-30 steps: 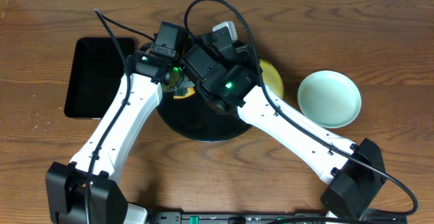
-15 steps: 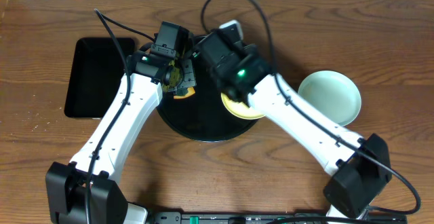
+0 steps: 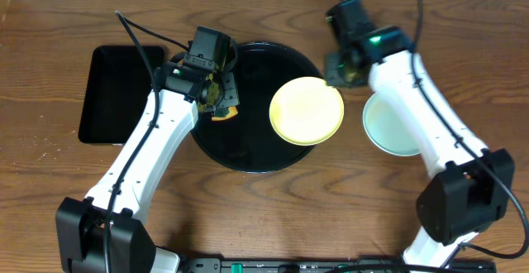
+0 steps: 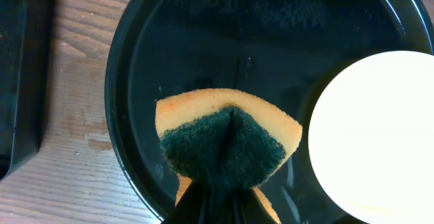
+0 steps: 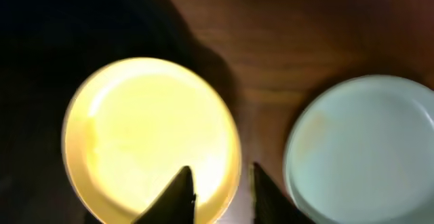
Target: Clean dirty plates on tray and stack at the side
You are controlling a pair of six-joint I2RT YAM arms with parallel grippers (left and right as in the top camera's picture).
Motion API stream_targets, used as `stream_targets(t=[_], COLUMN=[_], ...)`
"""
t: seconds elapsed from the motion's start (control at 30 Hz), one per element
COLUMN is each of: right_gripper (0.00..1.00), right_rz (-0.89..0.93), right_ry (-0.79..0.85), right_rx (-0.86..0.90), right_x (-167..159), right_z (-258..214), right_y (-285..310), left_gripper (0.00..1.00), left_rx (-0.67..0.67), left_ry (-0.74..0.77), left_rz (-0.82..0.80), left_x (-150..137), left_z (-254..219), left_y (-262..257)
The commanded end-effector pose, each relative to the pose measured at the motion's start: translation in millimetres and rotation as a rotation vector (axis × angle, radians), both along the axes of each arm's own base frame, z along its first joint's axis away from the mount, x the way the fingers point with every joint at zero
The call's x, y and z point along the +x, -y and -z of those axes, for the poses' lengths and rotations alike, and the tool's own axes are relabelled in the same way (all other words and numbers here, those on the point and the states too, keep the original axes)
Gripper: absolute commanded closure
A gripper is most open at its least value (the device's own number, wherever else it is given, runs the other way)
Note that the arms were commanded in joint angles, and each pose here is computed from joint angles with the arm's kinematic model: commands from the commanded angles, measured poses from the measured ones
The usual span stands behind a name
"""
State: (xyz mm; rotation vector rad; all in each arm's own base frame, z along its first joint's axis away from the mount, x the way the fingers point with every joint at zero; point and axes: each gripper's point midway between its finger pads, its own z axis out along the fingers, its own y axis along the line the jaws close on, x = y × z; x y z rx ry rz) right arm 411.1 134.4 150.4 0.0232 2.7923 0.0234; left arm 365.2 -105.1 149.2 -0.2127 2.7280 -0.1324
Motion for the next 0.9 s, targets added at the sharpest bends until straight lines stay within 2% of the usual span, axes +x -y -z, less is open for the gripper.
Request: stream_targets(t=[0.0, 0.13, 0.23, 0.4, 0.6, 0.73, 0.87], right_gripper=[0.68, 0.53, 0.49, 0.50, 0.51, 0.52, 0.68], right_rz=[0.007, -0.002, -0.012, -0.039, -0.046, -0.055, -0.065], right_ry=[-0.044, -0.107, -0.161, -0.262, -0.340, -0.356, -0.349], right_rx=[0.092, 0.107, 0.108, 0.123, 0.099, 0.093, 0.094], right_x=[-3.0, -4.1, -5.4, -10.9, -15.9, -16.9, -16.2], right_z=[0.7, 21.2, 39.9, 74.8, 105.6, 112.8, 113.2], right_y=[7.0, 11.1, 10.3, 3.5, 5.0, 5.1, 1.0], left_gripper=[0.92, 0.92, 0.92, 0.93, 0.93, 0.92, 0.93], left_rx=[0.012, 0.009, 0.009, 0.031, 0.251, 0.277, 0.275], left_ry=[-0.003, 0.008, 0.009, 0.019, 0.085, 0.101, 0.123], left_rz=[0.009, 0.009, 0.009, 0.016, -0.026, -0.075, -0.190], left_x=[0.9, 3.4, 3.6, 5.5, 19.0, 28.0, 36.5], left_z=[4.9, 3.8, 3.7, 3.0, -5.4, -8.8, -13.0], left_y=[-2.4, -1.6, -1.5, -4.6, -48.8, -79.2, -121.9])
